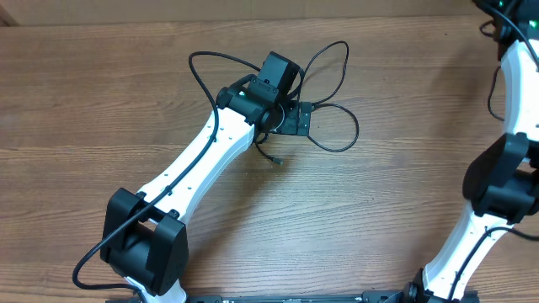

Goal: Untangle cables

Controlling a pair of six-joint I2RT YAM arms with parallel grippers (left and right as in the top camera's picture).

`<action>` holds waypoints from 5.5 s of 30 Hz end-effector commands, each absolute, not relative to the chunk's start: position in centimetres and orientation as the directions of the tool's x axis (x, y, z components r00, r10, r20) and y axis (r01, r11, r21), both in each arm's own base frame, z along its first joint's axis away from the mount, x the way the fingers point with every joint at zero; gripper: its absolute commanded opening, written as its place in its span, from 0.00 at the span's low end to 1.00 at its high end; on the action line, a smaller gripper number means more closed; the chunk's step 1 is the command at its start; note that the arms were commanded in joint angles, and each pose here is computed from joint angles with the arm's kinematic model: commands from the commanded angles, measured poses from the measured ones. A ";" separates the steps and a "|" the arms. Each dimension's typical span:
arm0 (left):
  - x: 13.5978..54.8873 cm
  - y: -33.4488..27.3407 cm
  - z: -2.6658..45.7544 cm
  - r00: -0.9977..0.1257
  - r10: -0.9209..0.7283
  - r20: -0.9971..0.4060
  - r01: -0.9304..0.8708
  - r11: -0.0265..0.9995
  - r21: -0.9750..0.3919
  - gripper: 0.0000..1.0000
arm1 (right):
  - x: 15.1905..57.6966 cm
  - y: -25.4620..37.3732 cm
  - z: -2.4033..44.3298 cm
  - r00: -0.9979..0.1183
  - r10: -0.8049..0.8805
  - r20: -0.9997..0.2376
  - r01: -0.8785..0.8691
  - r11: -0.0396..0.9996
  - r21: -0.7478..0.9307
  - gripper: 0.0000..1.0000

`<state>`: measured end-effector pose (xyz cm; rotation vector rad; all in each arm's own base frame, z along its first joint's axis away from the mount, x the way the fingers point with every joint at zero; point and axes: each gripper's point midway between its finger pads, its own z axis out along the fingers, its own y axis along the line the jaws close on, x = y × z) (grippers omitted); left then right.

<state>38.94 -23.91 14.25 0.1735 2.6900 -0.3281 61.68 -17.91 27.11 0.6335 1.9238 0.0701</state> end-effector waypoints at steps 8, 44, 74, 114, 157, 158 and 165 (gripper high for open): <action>39.1 -23.6 13.8 -0.906 0.055 -0.420 0.149 0.969 -0.194 1.00 | 56.9 -22.3 25.9 -0.345 0.536 -0.771 0.557 0.778 0.292 0.78; 39.2 -23.6 13.8 -0.906 0.054 -0.420 0.148 0.970 -0.194 1.00 | 47.4 -1.1 17.4 -0.884 0.445 -0.146 0.356 0.841 0.407 0.89; 46.9 -4.6 18.0 -0.765 -0.404 -0.501 -0.313 0.914 -0.259 1.00 | 47.4 15.2 10.4 -0.868 0.490 -0.081 0.462 0.856 0.231 1.00; 46.6 1.3 17.6 -0.729 -0.521 -0.444 -0.417 0.852 -0.315 0.99 | 50.0 16.6 -2.0 -0.798 0.511 -0.319 0.551 0.833 -0.042 0.04; 46.6 1.3 17.6 -0.729 -0.521 -0.444 -0.417 0.852 -0.315 1.00 | 62.0 -11.7 13.6 -0.661 0.335 -0.671 0.326 0.934 0.144 1.00; 46.6 1.3 17.6 -0.729 -0.521 -0.444 -0.417 0.852 -0.315 1.00 | 61.5 -11.3 15.5 -0.651 0.335 -0.681 0.324 0.934 0.149 1.00; 46.6 1.3 17.6 -0.729 -0.521 -0.444 -0.417 0.852 -0.315 1.00 | 54.2 -11.0 27.1 -0.618 0.352 -0.703 0.368 0.920 0.137 1.00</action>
